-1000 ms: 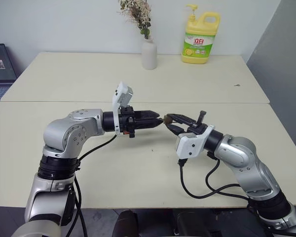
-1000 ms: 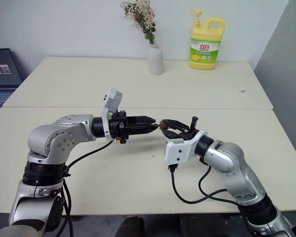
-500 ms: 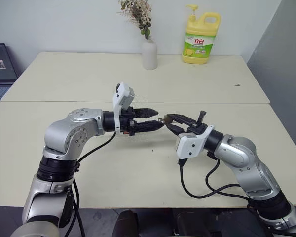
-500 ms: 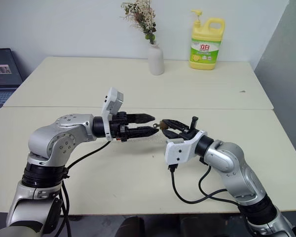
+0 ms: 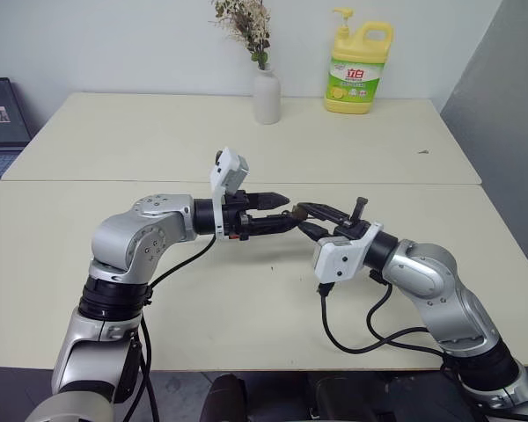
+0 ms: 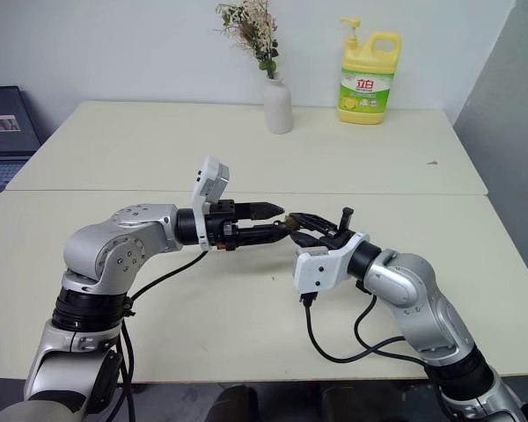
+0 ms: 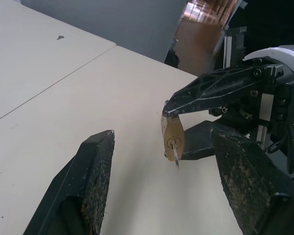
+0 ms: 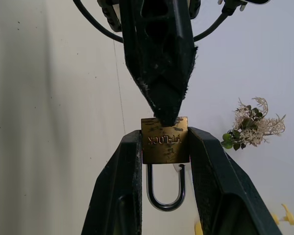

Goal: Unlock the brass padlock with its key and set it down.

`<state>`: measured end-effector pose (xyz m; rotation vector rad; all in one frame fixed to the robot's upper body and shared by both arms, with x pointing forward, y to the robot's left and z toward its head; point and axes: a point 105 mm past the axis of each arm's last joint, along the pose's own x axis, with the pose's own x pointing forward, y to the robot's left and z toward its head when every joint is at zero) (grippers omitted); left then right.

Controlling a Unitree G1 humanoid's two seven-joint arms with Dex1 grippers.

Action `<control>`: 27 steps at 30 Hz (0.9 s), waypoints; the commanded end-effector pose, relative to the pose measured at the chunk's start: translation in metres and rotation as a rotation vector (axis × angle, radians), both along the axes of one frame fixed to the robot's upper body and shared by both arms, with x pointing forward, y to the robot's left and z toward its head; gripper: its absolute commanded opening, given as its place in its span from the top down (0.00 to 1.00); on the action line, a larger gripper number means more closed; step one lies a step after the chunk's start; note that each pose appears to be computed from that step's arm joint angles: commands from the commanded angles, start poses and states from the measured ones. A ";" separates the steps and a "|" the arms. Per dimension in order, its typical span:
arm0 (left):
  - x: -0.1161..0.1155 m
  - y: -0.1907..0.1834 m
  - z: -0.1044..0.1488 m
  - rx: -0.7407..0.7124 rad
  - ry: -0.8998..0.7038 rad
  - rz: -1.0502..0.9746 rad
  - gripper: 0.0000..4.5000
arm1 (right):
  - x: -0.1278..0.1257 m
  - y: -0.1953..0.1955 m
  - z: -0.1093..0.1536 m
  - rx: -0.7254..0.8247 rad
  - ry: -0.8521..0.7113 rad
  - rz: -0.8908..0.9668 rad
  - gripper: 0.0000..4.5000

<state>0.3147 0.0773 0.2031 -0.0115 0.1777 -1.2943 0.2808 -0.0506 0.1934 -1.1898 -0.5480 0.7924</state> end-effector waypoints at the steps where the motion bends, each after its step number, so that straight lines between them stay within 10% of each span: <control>1: -0.002 -0.005 0.009 -0.010 -0.029 -0.024 0.27 | -0.006 0.003 0.014 0.002 -0.064 0.025 0.79; 6: -0.004 -0.008 0.007 -0.005 -0.020 -0.039 0.36 | -0.007 0.003 0.014 0.000 -0.068 0.028 0.79; 15: -0.003 -0.013 0.005 0.003 -0.027 -0.045 0.96 | -0.007 0.006 0.015 -0.005 -0.074 0.042 0.79; 27: -0.003 -0.012 0.004 0.005 -0.032 -0.044 0.97 | -0.007 0.004 0.013 -0.014 -0.078 0.031 0.79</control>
